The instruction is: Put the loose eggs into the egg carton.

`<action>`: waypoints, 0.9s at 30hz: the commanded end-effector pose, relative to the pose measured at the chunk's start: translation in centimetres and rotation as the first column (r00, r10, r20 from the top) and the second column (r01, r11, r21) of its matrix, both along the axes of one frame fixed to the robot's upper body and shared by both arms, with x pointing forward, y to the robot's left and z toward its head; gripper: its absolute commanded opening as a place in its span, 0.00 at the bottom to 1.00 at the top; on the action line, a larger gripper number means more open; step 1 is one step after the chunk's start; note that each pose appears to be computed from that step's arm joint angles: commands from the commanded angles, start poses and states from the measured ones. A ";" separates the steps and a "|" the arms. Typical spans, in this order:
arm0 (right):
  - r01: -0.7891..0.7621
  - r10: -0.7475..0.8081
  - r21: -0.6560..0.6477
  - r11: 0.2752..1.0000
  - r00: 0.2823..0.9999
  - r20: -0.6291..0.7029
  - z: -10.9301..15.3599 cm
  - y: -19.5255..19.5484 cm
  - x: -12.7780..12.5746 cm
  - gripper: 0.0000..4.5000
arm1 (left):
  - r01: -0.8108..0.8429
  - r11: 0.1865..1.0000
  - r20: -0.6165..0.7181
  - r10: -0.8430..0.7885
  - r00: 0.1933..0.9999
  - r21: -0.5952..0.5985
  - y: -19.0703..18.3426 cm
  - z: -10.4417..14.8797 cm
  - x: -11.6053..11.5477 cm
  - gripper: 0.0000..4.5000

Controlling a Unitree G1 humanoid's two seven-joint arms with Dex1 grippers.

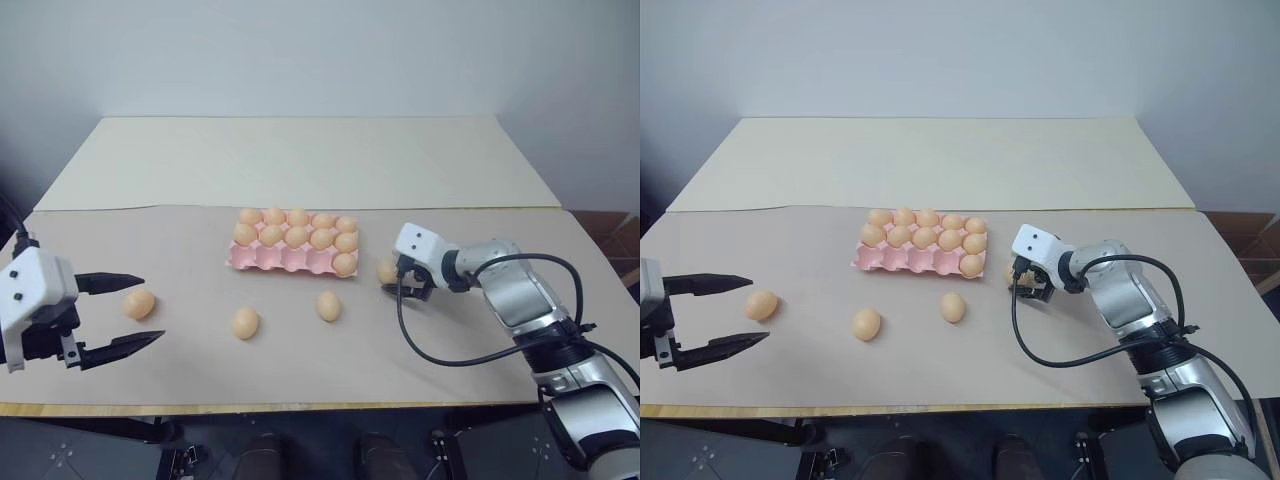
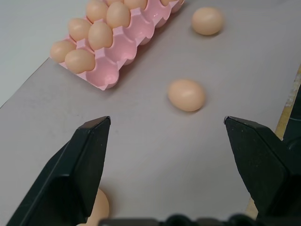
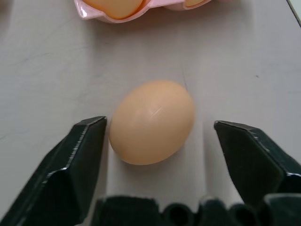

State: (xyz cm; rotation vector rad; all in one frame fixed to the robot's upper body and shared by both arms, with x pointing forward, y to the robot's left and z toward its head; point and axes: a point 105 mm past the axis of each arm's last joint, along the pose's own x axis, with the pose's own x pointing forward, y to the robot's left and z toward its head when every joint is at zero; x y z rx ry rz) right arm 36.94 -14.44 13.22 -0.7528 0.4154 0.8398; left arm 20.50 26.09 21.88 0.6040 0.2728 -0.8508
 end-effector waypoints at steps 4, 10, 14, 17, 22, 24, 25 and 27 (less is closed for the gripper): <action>-0.003 0.002 0.019 1.000 0.999 0.052 1.2 0.1 0.1 0.41 | 0.001 1.000 0.025 -0.002 1.000 0.016 0.2 0.4 -0.2 0.94; -0.017 0.017 -0.003 1.000 0.998 0.059 1.2 0.0 -0.2 0.34 | 0.001 1.000 0.023 -0.001 1.000 0.014 0.2 0.4 -0.3 0.94; -0.037 0.038 -0.007 0.999 0.996 0.080 1.2 0.1 -0.4 0.34 | -0.001 1.000 0.023 0.001 1.000 0.013 0.2 0.3 -0.3 0.94; -0.075 0.078 -0.030 0.997 0.991 0.112 1.4 0.2 -0.5 0.34 | -0.002 1.000 0.024 0.002 1.000 0.014 0.2 0.3 -0.3 0.94; -0.114 0.123 -0.073 0.991 0.984 0.132 1.7 -0.2 -0.8 0.70 | -0.005 1.000 0.024 0.005 1.000 0.013 0.2 0.3 -0.3 0.94; -0.096 0.108 -0.080 0.992 0.981 0.161 2.6 -0.7 -0.5 0.85 | -0.009 1.000 0.024 0.009 1.000 0.014 0.3 0.4 -0.3 0.94; -0.097 0.110 -0.080 0.992 0.978 0.179 3.3 -0.9 -0.4 0.93 | -0.011 1.000 0.024 0.010 1.000 0.014 0.3 0.4 -0.4 0.94; -0.094 0.107 -0.072 0.993 0.971 0.212 4.3 -1.0 -0.1 1.00 | -0.012 1.000 0.024 0.012 1.000 0.014 0.3 0.4 -0.4 0.94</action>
